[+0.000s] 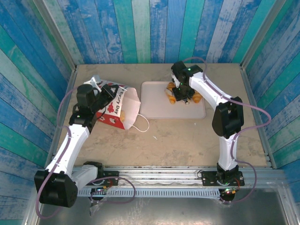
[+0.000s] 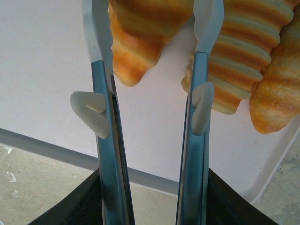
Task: Take the fake bread out of the paper bag
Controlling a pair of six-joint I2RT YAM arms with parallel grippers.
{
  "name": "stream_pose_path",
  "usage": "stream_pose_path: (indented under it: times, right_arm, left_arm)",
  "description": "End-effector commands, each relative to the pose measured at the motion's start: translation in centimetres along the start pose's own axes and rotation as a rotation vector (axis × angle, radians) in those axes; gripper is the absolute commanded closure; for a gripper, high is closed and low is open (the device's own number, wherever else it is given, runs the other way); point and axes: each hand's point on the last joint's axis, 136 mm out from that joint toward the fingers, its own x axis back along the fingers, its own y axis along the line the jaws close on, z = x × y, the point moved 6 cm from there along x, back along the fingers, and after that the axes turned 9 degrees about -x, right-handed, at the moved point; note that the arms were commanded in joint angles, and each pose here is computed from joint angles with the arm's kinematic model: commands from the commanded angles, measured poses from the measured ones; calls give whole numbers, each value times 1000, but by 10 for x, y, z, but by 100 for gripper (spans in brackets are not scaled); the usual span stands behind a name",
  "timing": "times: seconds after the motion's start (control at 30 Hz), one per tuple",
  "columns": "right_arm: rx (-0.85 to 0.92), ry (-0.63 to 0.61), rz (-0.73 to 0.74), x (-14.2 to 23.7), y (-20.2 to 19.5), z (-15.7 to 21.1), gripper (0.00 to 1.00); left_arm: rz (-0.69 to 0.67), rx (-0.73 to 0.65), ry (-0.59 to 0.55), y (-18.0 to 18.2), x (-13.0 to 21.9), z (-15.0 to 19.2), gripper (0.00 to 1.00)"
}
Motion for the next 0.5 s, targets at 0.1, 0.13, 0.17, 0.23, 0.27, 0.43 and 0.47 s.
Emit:
stream_pose_path:
  times: [0.1, 0.13, 0.17, 0.23, 0.27, 0.43, 0.47]
  right_arm:
    - [-4, -4, -13, 8, -5, -3, 52]
    - [-3, -1, -15, 7, -5, -3, 52]
    - [1, 2, -16, 7, -5, -3, 52]
    - [-4, 3, -8, 6, -7, -2, 52]
    - [0, 4, -9, 6, -6, -2, 52]
    - [10, 3, -15, 6, -10, -4, 52]
    - [17, 2, -16, 6, -10, -5, 52]
  left_arm:
    - [14, -28, -30, -8, 5, -7, 100]
    - [13, -27, -31, -8, 5, -7, 99]
    - [13, -26, -32, -8, 5, -7, 100]
    - [14, -26, -30, -8, 5, -7, 100]
    - [14, -25, -30, -8, 5, -6, 100]
    - [14, -22, -31, -7, 6, -5, 100]
    - [16, -22, -31, -7, 6, -5, 100]
